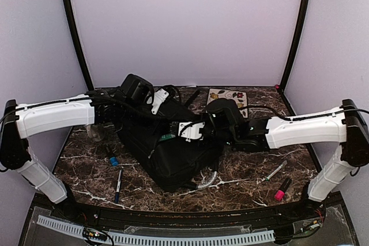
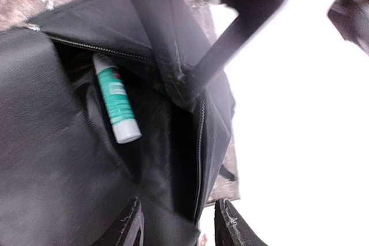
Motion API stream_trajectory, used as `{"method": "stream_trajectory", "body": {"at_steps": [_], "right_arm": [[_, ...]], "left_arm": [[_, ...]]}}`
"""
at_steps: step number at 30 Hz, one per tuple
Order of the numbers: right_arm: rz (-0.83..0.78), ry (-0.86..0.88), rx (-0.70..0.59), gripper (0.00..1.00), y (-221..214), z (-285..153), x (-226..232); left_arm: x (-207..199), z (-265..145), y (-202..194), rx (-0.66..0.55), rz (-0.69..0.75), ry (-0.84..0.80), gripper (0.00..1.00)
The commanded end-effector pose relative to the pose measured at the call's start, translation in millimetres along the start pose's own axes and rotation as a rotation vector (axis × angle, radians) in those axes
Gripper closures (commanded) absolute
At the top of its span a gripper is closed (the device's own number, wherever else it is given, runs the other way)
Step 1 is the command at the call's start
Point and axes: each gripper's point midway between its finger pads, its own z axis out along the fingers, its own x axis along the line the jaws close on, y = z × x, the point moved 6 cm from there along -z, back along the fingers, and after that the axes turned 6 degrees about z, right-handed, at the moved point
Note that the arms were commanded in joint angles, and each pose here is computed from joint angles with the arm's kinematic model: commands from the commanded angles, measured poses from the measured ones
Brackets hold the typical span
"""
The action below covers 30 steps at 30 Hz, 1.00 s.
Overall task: Pack the student bag
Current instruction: Place the glue stick in the second largest pocket of the bag, then pick up the pen from the center of the board.
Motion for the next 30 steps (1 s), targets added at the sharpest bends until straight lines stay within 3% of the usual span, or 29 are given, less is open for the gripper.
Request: {"method": "stream_trajectory", "body": {"at_steps": [1, 8, 11, 13, 17, 25, 30], "right_arm": [[0.177, 0.209, 0.028, 0.58, -18.3, -20.1, 15.9], [0.428, 0.338, 0.044, 0.58, -32.7, -67.1, -27.3], [0.536, 0.354, 0.053, 0.58, -50.2, -82.7, -52.3], [0.585, 0.349, 0.071, 0.58, -64.8, -88.7, -59.4], [0.657, 0.372, 0.141, 0.59, -100.3, -97.0, -55.1], [0.814, 0.429, 0.320, 0.61, -175.3, -120.1, -47.7], [0.798, 0.432, 0.471, 0.61, -216.4, -145.7, -42.0]], "left_arm": [[7.7, -12.3, 45.1, -0.163, 0.050, 0.022, 1.00], [14.9, -37.3, 80.9, -0.217, 0.144, 0.064, 1.00], [20.1, -34.4, 69.7, -0.247, 0.132, 0.052, 1.00], [17.9, -15.7, 53.7, -0.201, 0.126, 0.013, 1.00], [10.2, 6.1, 36.8, -0.126, 0.113, -0.061, 1.00], [8.2, 8.2, 40.3, -0.098, 0.067, -0.089, 1.00], [10.7, 6.4, 24.6, -0.111, 0.082, -0.049, 1.00]]}}
